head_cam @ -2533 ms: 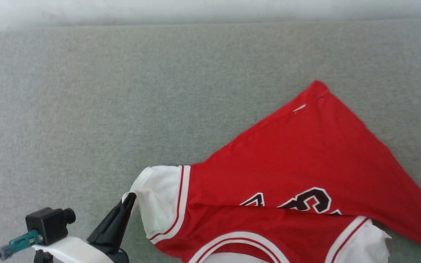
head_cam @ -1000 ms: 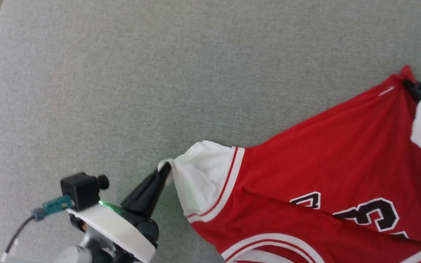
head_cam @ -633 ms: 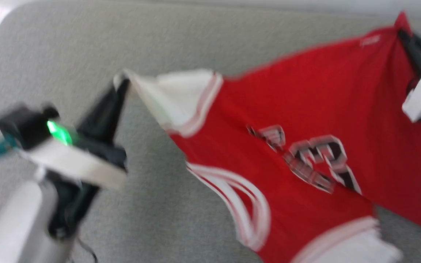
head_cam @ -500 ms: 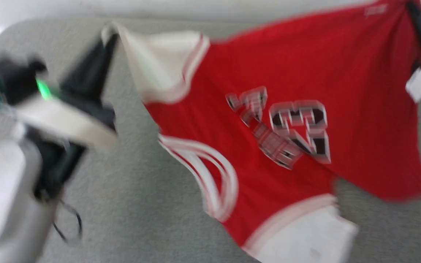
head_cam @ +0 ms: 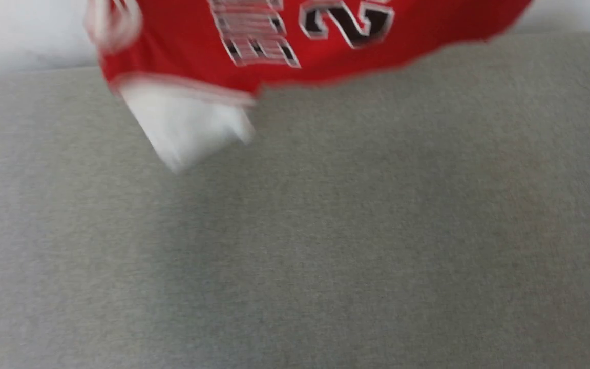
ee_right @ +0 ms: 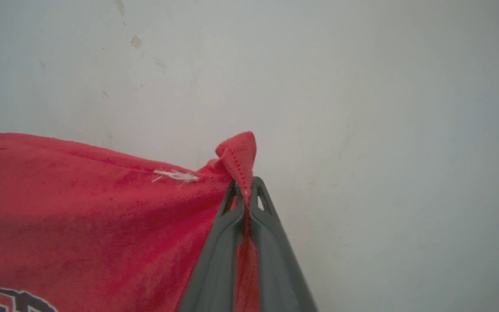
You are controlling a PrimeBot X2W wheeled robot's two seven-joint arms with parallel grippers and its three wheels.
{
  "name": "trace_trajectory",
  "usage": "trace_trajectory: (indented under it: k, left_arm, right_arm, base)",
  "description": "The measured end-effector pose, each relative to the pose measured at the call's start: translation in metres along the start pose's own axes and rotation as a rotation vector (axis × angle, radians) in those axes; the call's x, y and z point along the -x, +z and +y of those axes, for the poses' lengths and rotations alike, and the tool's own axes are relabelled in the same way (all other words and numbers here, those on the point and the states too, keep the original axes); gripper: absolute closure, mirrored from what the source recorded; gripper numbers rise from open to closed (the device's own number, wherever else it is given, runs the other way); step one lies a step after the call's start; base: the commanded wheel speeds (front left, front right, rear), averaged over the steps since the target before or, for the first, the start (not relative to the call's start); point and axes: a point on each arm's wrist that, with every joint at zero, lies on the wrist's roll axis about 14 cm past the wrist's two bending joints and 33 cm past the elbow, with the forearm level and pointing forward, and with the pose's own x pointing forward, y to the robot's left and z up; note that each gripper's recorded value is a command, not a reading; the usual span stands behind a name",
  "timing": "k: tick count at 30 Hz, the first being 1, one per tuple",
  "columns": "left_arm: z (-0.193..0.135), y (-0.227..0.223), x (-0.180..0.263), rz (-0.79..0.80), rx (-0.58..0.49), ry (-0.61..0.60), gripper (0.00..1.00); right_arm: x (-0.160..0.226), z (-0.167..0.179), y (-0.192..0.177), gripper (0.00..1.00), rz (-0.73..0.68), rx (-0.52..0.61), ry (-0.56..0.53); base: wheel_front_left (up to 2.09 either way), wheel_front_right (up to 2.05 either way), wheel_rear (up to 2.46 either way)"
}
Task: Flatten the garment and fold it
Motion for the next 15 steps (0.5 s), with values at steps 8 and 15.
trace_trajectory:
  k: [8, 15]
  left_arm:
    - [0.007, 0.023, -0.062, -0.162, -0.001, 0.041, 1.00]
    - [0.005, -0.058, -0.093, -0.123, 0.023, 0.058, 1.00]
  right_arm:
    - [-0.045, -0.018, 0.013, 1.00, -0.037, 0.074, -0.060]
    - [-0.088, -0.023, -0.042, 1.00, -0.008, 0.082, -0.083]
  base:
    - [0.00, 0.00, 0.00]
    - [0.00, 0.00, 0.00]
